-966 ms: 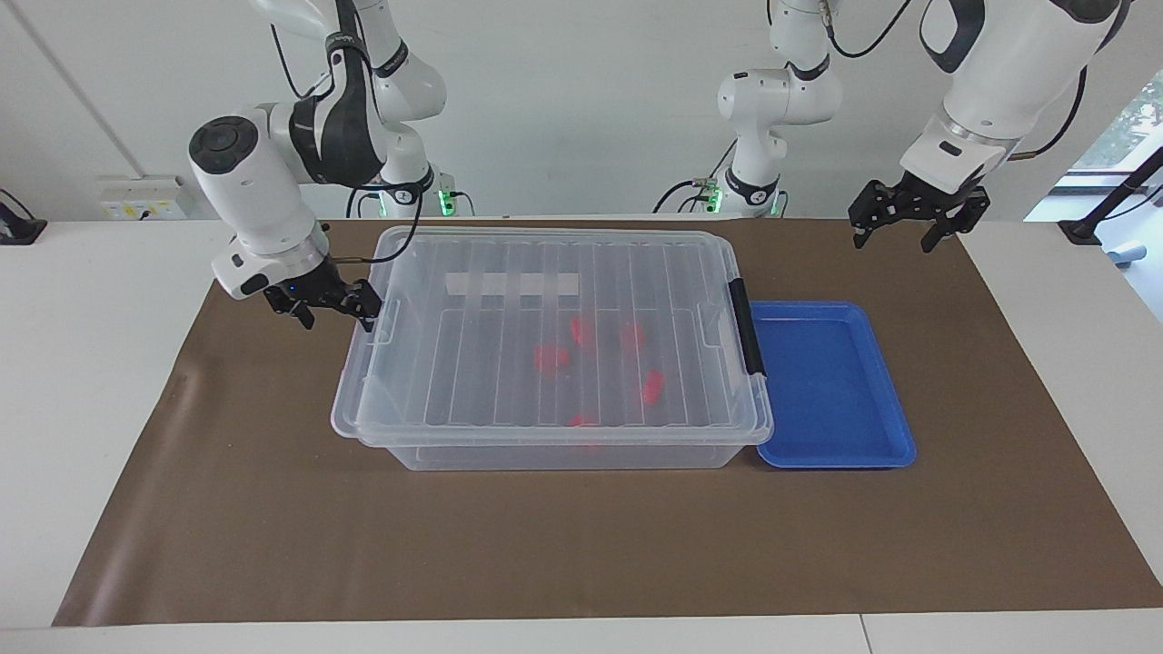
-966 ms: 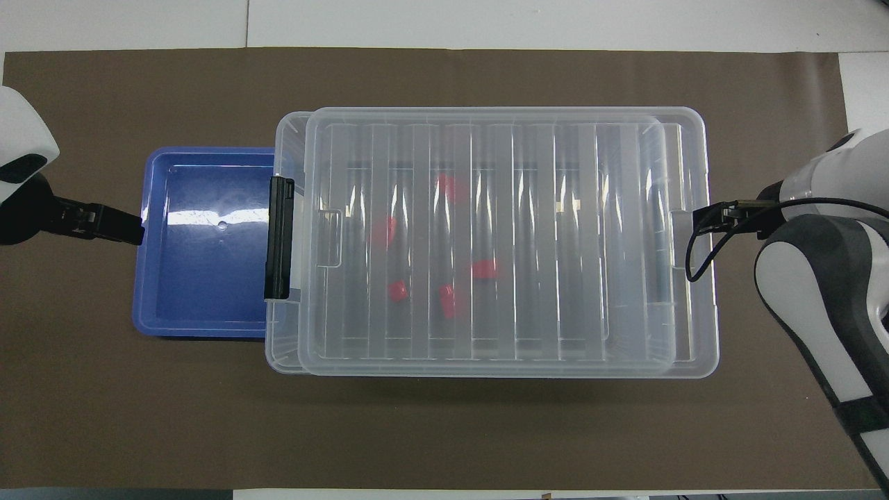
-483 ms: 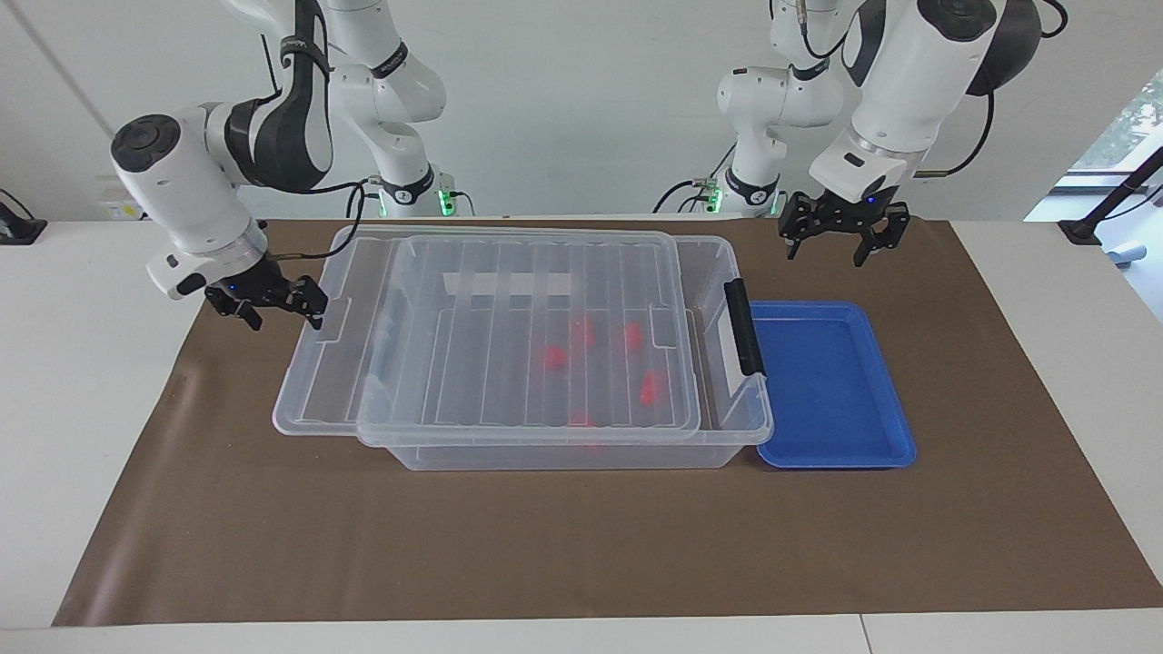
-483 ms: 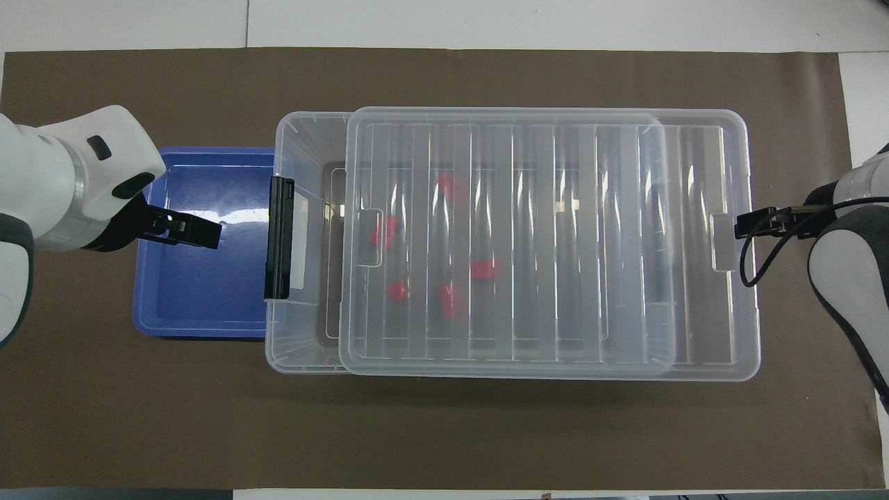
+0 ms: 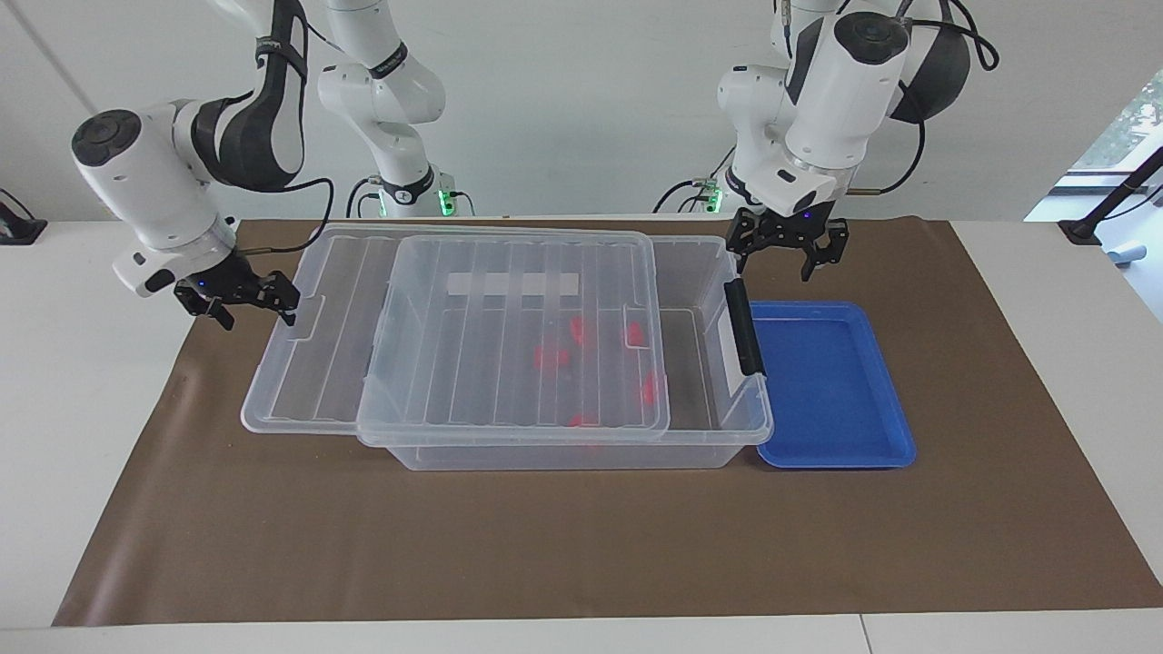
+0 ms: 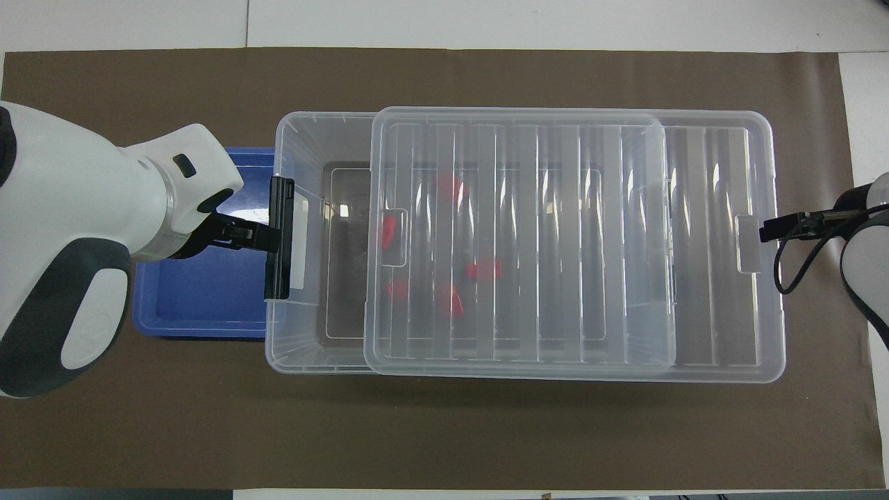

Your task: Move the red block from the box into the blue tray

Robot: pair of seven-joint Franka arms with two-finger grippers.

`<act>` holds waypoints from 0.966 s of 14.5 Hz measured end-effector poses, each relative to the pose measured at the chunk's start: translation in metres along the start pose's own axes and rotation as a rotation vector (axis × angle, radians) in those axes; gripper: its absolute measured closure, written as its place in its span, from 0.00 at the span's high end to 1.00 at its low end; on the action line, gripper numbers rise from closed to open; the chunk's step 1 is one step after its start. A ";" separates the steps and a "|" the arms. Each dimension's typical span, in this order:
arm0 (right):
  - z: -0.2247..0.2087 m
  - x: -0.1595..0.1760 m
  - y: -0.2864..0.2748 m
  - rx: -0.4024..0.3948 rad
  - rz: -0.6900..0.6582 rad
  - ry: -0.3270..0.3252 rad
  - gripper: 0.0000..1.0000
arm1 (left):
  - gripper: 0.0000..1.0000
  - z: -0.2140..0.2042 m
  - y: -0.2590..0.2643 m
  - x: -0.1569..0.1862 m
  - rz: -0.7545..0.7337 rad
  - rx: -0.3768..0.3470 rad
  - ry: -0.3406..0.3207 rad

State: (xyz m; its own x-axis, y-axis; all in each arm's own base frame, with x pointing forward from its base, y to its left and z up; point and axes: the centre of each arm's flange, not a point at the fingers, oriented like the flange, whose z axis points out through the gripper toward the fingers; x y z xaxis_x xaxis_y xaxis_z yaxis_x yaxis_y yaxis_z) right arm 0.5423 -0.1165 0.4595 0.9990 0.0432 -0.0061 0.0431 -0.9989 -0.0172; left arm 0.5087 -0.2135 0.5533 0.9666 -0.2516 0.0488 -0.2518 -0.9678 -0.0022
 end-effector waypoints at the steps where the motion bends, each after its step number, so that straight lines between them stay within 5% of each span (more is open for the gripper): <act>1: 0.000 -0.002 0.006 0.000 -0.006 0.001 1.00 | 1.00 0.007 0.008 0.003 0.001 -0.001 0.003; 14: -0.002 -0.009 0.030 0.000 -0.012 0.003 1.00 | 0.99 0.127 0.079 0.038 0.004 -0.025 0.047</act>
State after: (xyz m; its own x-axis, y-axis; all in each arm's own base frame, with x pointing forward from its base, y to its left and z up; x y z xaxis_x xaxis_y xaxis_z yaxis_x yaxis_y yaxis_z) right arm 0.5345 -0.1470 0.4608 0.9985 0.0548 -0.0025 0.0548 -0.9984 -0.0169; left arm 0.5314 -0.3010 0.4278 0.9625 -0.2538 0.0959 -0.2570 -0.9661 0.0226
